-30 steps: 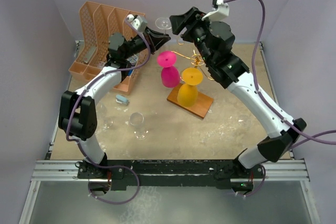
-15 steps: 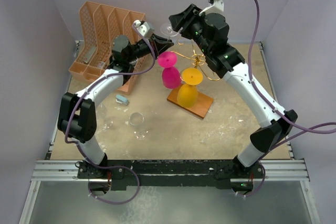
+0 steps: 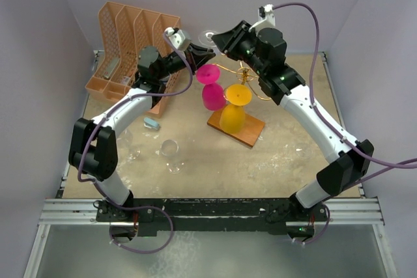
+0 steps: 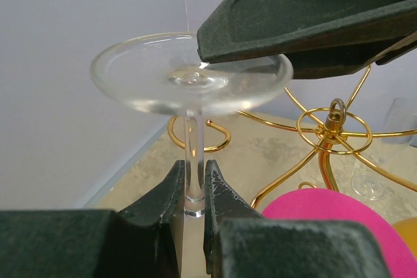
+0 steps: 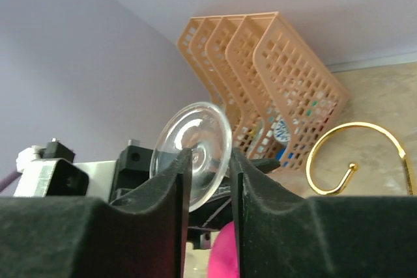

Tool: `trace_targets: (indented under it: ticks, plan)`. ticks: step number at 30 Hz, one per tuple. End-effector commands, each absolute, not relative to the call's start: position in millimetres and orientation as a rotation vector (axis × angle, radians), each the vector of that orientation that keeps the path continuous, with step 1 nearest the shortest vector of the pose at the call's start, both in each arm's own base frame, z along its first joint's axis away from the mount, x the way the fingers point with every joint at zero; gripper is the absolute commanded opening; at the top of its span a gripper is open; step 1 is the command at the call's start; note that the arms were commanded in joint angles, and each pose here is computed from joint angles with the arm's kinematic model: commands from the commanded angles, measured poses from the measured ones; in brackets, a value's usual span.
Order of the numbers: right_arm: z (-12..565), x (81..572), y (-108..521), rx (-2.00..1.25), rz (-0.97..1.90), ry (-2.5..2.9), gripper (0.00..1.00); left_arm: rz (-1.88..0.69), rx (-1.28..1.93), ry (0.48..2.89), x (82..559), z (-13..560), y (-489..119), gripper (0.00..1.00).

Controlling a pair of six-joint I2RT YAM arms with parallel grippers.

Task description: Place the wine glass upside down on the wine glass rack

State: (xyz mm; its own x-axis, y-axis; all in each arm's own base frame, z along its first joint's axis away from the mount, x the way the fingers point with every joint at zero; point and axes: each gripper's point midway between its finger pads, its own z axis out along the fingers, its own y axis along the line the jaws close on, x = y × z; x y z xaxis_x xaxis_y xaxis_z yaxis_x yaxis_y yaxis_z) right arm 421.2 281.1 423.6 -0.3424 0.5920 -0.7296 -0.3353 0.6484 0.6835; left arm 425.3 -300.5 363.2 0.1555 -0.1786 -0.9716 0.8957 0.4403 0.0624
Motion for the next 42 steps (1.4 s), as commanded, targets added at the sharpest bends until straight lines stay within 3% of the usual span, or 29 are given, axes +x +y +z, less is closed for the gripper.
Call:
trace_targets:
  ticks: [1,8,20,26,42]
  plan:
    - [468,397,287,0.187,1.168,1.539,0.26,-0.826,0.801,1.020,410,404,-294,0.00]
    - [470,390,294,0.224,1.278,1.531,0.00,-0.757,0.808,1.049,410,398,-287,0.04]
    - [479,382,292,0.331,1.402,1.493,0.00,-0.622,0.702,1.107,403,397,-257,0.44]
    - [474,390,285,0.452,1.410,1.496,0.00,-0.572,0.588,1.215,402,388,-235,0.49]
    - [451,404,253,0.683,1.274,1.498,0.00,-0.520,0.200,1.295,379,421,-175,0.50]
